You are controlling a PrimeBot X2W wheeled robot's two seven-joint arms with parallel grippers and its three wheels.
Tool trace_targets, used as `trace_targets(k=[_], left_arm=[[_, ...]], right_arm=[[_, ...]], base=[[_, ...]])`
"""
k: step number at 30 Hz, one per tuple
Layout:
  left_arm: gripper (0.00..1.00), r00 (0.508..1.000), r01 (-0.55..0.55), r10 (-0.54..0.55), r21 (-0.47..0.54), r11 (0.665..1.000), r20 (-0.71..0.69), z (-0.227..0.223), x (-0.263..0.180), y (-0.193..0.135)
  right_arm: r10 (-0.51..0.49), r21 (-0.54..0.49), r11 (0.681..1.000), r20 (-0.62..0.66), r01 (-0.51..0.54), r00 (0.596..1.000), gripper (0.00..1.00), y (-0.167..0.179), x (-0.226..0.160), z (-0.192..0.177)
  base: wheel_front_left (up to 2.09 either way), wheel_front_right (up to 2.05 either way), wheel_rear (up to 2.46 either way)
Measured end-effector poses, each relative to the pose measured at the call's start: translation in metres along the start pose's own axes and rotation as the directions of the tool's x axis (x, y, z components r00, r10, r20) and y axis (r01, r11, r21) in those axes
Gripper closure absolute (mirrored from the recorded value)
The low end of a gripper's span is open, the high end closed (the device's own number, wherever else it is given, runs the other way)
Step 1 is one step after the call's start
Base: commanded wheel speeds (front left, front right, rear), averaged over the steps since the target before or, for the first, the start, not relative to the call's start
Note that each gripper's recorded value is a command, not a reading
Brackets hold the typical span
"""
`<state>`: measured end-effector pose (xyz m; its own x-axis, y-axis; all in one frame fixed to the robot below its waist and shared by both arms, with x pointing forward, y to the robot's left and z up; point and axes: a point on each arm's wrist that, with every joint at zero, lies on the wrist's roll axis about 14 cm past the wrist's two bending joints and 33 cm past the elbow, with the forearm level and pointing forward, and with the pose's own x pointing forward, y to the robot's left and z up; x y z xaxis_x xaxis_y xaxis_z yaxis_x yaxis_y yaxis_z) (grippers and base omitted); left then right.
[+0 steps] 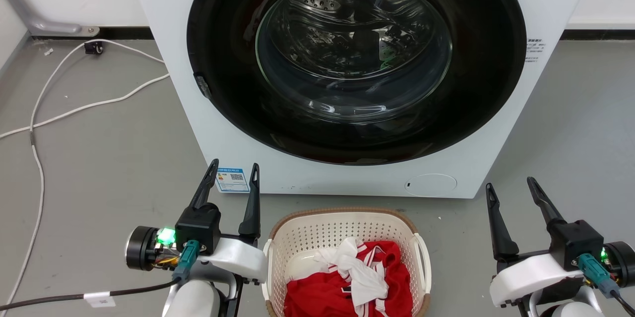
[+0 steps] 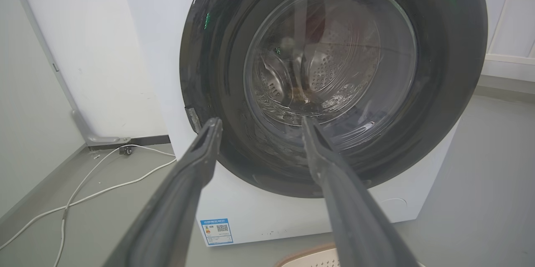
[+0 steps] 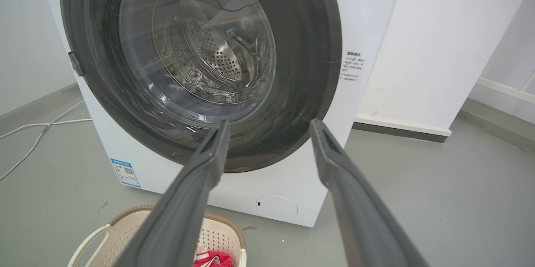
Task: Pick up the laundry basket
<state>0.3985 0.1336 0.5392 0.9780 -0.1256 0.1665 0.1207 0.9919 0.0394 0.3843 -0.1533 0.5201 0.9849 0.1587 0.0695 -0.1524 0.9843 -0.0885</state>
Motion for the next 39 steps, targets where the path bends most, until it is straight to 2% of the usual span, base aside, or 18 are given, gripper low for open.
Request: trace_targets(k=[11,19,30,39], left_arm=[[0.0,1.0,0.005,-0.005,-0.004,1.0,-0.015,-0.006,0.001,-0.001],[0.0,0.994,-0.01,0.007,-0.034,0.999,-0.109,-0.04,0.005,0.004],[0.0,0.94,-0.041,0.009,-0.086,0.996,-0.342,-0.128,0.012,0.009],[0.0,0.853,-0.074,-0.009,-0.138,0.988,-0.521,-0.205,0.012,0.011]], right_arm=[[0.0,0.011,1.0,-0.01,0.0,1.0,0.0,0.0,0.001,-0.004],[0.007,0.043,0.999,-0.091,-0.003,0.996,0.0,0.002,0.008,-0.03],[0.051,0.115,0.993,-0.282,-0.019,0.958,0.0,0.014,0.03,-0.102],[0.09,0.178,0.984,-0.47,-0.006,0.878,0.0,0.024,0.036,-0.18]], base=[[0.0,0.0,0.0],[0.0,0.0,0.0],[0.0,0.0,0.0],[0.0,0.0,0.0]])
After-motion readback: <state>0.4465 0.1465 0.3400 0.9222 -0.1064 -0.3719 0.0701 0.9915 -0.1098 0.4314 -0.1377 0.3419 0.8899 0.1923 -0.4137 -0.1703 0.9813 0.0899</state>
